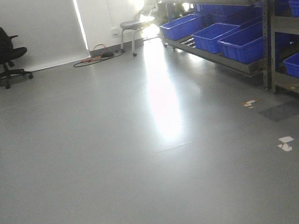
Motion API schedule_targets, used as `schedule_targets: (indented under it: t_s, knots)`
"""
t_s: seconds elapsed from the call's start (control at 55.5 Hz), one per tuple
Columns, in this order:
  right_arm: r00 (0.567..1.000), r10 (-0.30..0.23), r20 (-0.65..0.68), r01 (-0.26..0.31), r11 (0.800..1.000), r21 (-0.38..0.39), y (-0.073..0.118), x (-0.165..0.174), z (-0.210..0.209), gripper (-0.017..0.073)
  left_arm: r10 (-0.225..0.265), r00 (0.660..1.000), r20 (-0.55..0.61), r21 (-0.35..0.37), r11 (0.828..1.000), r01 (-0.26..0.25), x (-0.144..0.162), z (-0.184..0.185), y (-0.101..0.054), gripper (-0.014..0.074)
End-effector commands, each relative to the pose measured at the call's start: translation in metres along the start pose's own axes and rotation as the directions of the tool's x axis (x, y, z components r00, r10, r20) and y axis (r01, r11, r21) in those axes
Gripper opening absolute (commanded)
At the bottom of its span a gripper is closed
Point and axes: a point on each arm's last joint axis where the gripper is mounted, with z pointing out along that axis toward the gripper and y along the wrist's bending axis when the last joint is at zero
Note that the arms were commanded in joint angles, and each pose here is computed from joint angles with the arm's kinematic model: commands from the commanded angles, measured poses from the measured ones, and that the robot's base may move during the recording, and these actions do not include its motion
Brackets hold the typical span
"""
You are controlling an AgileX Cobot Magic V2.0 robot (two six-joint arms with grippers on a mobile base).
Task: Pick and sort blue part to right shelf
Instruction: 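Drive the base up to the rack of open blue bins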
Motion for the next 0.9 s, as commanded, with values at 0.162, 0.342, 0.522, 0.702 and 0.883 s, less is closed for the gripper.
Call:
schedule_targets:
  t_s: [0.162,0.342,0.522,0.702,0.883]
  knots:
    - [0.993,-0.016,0.120,0.016,1.000,-0.001,0.0001,-0.0155,-0.0044,0.0185,-0.006,0.994,0.112,0.004,1.000,0.005,-0.0181,-0.0017,-0.0004,0.0332]
    - [0.993,-0.016,0.120,0.016,1.000,-0.001,0.0001,-0.0155,-0.0044,0.0185,-0.006,0.994,0.112,0.004,1.000,0.005,-0.0181,-0.0017,-0.0004,0.0333]
    - [0.993,-0.016,0.120,0.016,1.000,-0.001,0.0001,-0.0155,-0.0044,0.0185,-0.006,0.994,0.112,0.004,1.000,0.005,-0.0181,-0.0017,-0.0004,0.0333]
    - [0.993,-0.016,0.120,0.016,1.000,-0.001,0.0001,-0.0155,-0.0044,0.0185,-0.006,0.994,0.112,0.004,1.000,0.005,-0.0181,-0.0017,-0.0004,0.0333]
    - [0.993,-0.016,0.120,0.016,1.000,-0.001,0.0001,-0.0155,-0.0044,0.0185,-0.006,0.994,0.112,0.004,1.000,0.005,-0.0181,-0.0017,-0.0004,0.0333]
